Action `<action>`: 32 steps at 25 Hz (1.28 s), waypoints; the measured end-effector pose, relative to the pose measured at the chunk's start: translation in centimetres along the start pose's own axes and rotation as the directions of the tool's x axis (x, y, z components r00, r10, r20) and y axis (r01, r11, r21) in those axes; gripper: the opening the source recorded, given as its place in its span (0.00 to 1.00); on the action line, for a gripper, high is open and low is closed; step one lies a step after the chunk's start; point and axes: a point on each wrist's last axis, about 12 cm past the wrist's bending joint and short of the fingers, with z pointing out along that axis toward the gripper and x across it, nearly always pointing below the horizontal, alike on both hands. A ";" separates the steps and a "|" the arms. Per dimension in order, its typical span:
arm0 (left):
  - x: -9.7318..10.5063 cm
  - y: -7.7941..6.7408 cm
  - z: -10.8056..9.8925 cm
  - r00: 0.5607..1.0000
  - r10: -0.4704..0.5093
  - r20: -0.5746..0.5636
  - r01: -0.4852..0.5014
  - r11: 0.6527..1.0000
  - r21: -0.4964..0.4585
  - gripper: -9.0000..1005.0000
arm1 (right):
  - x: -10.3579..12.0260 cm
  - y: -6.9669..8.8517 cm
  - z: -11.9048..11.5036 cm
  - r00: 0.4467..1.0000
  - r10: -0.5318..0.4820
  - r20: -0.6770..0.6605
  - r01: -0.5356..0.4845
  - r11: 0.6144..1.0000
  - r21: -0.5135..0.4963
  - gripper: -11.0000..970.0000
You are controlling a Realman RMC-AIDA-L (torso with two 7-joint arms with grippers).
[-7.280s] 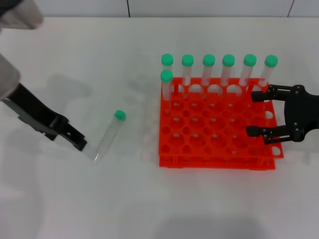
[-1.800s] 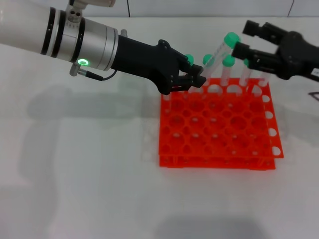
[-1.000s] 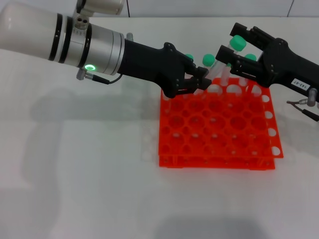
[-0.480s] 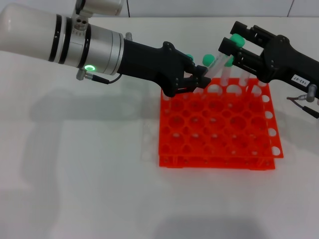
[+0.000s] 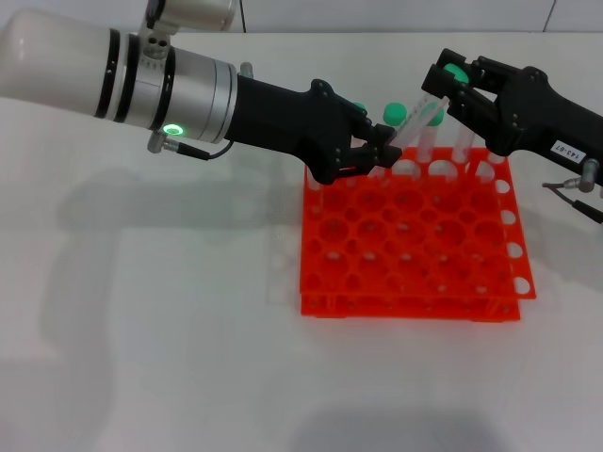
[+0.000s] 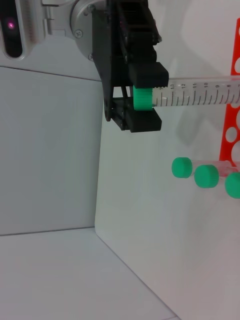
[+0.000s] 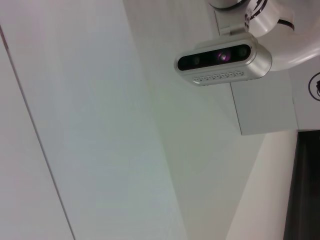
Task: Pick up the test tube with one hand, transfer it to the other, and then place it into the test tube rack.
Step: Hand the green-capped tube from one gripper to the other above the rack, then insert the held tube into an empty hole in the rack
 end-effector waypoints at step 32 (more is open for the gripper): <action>-2.9 -4.9 -8.5 0.989 -0.142 -0.049 0.123 0.952 -0.279 0.83 | -1.0 -0.4 -0.5 1.000 -0.026 -0.005 0.026 0.999 -0.020 0.29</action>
